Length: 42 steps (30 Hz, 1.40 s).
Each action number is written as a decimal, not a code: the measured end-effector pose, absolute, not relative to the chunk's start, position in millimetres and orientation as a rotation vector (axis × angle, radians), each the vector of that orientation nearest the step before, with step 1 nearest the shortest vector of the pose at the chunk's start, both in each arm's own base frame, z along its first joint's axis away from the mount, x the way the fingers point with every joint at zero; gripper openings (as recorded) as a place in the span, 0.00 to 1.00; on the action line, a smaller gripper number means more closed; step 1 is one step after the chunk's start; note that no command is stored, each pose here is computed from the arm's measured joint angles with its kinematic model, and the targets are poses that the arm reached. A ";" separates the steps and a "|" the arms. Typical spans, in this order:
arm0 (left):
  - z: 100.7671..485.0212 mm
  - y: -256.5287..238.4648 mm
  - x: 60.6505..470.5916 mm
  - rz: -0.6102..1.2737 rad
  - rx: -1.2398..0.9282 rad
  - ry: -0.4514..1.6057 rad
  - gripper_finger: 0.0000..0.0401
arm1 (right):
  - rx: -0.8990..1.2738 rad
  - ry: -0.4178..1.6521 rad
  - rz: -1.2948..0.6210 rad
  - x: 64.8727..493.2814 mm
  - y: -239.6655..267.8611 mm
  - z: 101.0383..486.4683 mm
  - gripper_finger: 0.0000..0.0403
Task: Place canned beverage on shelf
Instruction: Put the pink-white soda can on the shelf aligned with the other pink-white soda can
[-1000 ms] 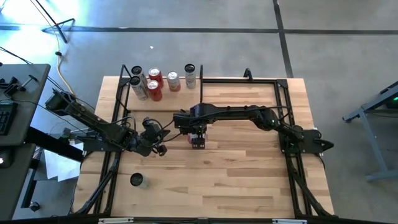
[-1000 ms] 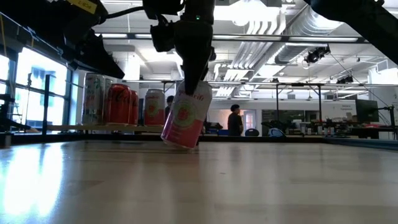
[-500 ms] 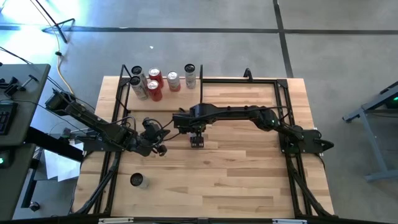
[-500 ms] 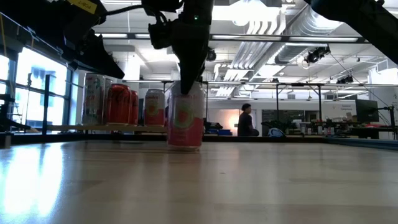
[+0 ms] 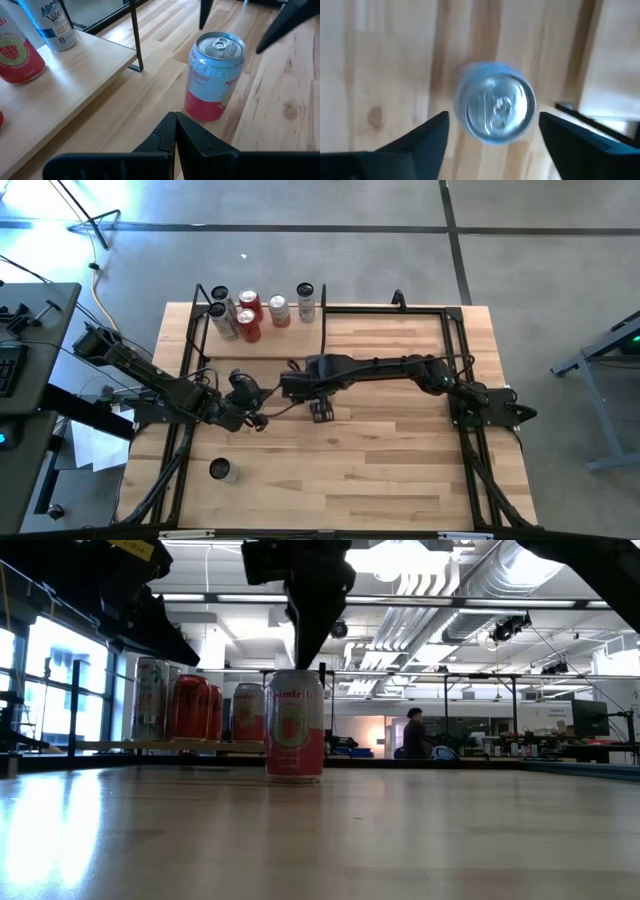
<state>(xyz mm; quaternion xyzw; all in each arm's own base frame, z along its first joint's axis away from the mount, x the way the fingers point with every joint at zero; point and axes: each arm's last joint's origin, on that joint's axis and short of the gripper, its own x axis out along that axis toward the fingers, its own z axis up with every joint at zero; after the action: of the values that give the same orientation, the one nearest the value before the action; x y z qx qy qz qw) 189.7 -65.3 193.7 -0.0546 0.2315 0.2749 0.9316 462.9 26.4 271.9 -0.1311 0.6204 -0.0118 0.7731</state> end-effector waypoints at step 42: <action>212.4 -58.1 228.9 0.227 -0.032 0.426 0.00 | -0.267 0.456 -0.222 300.2 56.6 259.9 0.00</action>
<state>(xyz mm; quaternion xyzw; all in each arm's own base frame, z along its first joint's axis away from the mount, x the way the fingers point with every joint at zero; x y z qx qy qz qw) 228.9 -58.1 212.4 -0.0156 0.2110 0.1123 0.9709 300.2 56.6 259.9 -0.1315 0.2247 -0.1096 0.9593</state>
